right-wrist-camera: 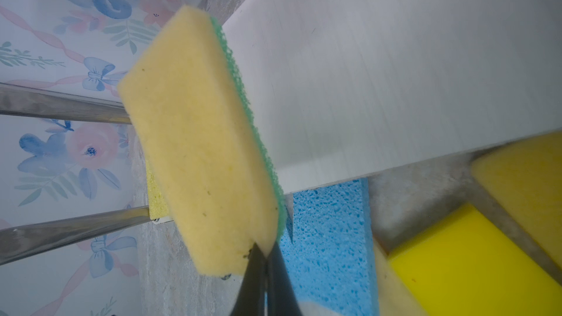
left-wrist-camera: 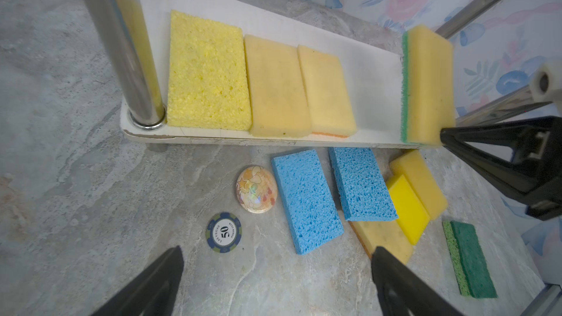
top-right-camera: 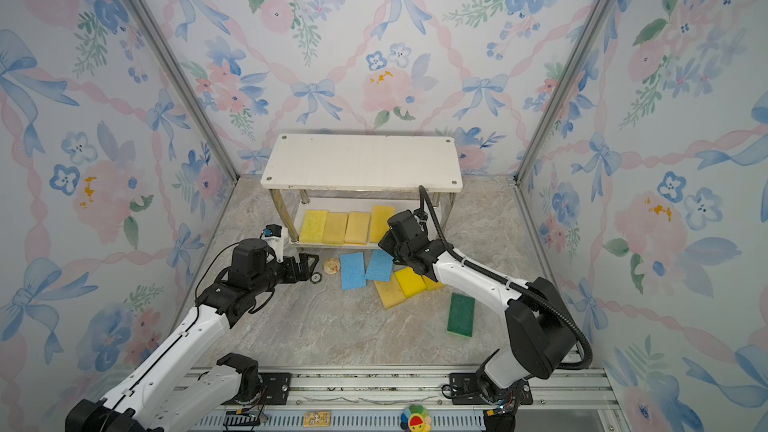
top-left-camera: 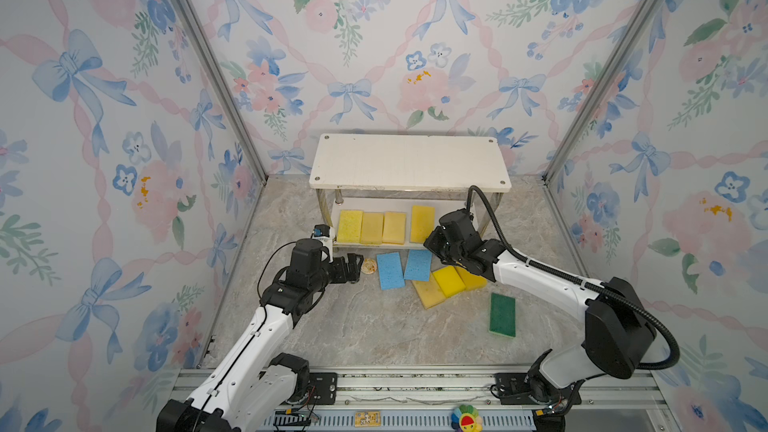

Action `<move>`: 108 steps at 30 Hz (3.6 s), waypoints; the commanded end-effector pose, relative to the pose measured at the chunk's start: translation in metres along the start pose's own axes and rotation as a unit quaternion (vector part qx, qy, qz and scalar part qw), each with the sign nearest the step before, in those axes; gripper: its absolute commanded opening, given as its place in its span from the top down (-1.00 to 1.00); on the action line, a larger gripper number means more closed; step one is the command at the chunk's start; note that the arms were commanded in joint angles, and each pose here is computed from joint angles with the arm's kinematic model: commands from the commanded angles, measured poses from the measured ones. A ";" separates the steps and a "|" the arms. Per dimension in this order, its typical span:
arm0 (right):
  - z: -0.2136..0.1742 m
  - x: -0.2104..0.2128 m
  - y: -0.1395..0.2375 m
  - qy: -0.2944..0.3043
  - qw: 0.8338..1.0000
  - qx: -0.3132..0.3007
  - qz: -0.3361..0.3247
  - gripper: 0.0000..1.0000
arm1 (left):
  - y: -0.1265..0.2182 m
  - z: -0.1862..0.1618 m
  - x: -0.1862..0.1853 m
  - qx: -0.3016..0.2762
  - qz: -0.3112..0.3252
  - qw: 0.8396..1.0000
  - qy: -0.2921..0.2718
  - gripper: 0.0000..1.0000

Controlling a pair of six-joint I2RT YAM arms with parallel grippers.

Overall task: Place and organize the cleaning sponges onto the shelf
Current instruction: 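Open and withdraw the left gripper while the right gripper carries the sponge under the shelf, then set the sponge upright on the lower shelf at the end of the row, then open the right gripper and withdraw it toward the yellow sponges on the table, then grasp the bright yellow sponge near the green pad with the right gripper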

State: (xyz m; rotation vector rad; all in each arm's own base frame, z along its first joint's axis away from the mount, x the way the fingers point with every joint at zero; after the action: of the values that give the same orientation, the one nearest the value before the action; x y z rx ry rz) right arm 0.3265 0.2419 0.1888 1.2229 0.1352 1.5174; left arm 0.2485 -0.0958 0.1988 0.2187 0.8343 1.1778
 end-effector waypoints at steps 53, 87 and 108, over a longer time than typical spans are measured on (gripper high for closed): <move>-0.007 0.007 -0.001 0.025 0.999 0.009 0.021 -0.47 | 0.000 -0.004 -0.004 0.002 -0.030 0.999 -0.012 -0.96; 0.006 -0.176 0.113 0.062 0.990 0.094 -0.087 -0.83 | -0.014 -0.054 -0.083 0.120 -0.251 0.955 0.107 -0.96; 0.019 -0.196 0.020 0.046 0.985 0.141 -0.090 -0.33 | -0.015 -0.075 -0.076 0.135 -0.267 0.945 0.130 -0.96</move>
State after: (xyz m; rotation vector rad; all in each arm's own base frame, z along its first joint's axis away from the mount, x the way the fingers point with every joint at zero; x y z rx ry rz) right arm 0.2835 0.0729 0.0901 1.3427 0.5469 1.4046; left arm 0.2024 -0.1884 0.1748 0.0542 1.2026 0.6013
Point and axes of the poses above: each gripper's point midway between its finger pads, its own y axis back along the fingers, its own x axis along the line the jaws close on, z = x × y, the point moved 5 cm from there along y, back along the fingers, and after that the axes turned 5 degrees about y, right-handed, at the moved point
